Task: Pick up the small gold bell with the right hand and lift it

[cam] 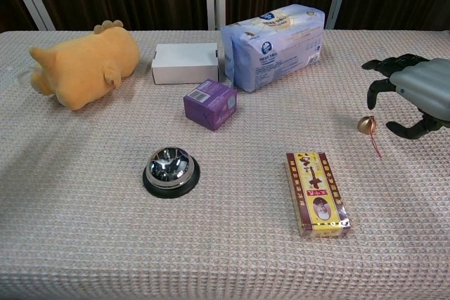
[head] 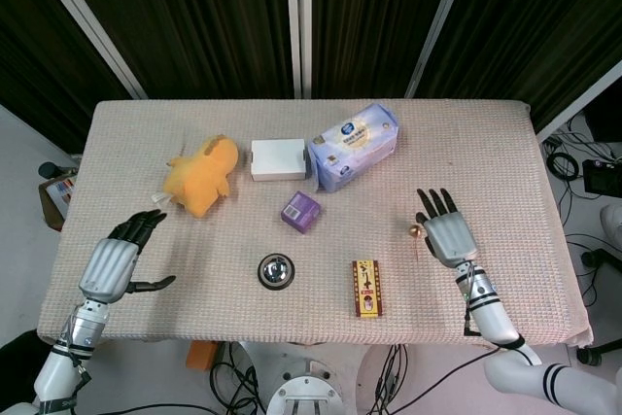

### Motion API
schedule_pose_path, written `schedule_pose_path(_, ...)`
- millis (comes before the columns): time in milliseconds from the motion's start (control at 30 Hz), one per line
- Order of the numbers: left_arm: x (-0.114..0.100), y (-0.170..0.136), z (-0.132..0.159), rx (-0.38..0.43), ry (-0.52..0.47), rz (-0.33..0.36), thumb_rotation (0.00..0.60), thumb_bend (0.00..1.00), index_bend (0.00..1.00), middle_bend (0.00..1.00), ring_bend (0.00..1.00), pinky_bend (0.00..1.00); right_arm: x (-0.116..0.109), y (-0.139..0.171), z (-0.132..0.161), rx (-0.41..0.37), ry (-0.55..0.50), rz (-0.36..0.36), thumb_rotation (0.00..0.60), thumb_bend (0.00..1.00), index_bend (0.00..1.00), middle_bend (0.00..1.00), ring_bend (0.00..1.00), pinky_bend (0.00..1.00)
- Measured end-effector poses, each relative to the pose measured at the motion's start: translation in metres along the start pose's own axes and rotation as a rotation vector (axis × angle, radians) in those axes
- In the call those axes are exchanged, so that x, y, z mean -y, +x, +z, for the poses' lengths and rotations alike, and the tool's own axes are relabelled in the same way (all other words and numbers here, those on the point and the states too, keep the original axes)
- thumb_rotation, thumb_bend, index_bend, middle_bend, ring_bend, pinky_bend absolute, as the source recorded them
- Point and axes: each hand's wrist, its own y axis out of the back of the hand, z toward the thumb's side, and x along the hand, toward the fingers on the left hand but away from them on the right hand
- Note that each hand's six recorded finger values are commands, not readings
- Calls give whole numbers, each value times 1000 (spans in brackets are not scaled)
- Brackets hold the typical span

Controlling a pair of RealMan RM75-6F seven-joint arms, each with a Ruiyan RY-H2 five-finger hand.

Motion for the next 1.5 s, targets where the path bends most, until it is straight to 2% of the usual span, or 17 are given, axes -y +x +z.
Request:
schedule_pose_path(333, 3, 1, -1, 5, -12, -3, 454, 98, 108, 96, 100, 244, 4, -7, 7, 2, -23, -25, 600, 306, 428, 71, 0, 0)
schedule_pose_path(667, 3, 1, 0, 3, -2, -3, 456, 98, 108, 96, 100, 243, 6, -11, 8, 5, -25, -46, 600, 308, 502, 97, 0, 0)
schedule_pose_path(1500, 4, 1, -2, -1, -9, -14, 459, 98, 108, 96, 100, 243, 9, -15, 9, 11, -29, -51, 600, 308, 537, 117, 0, 0)
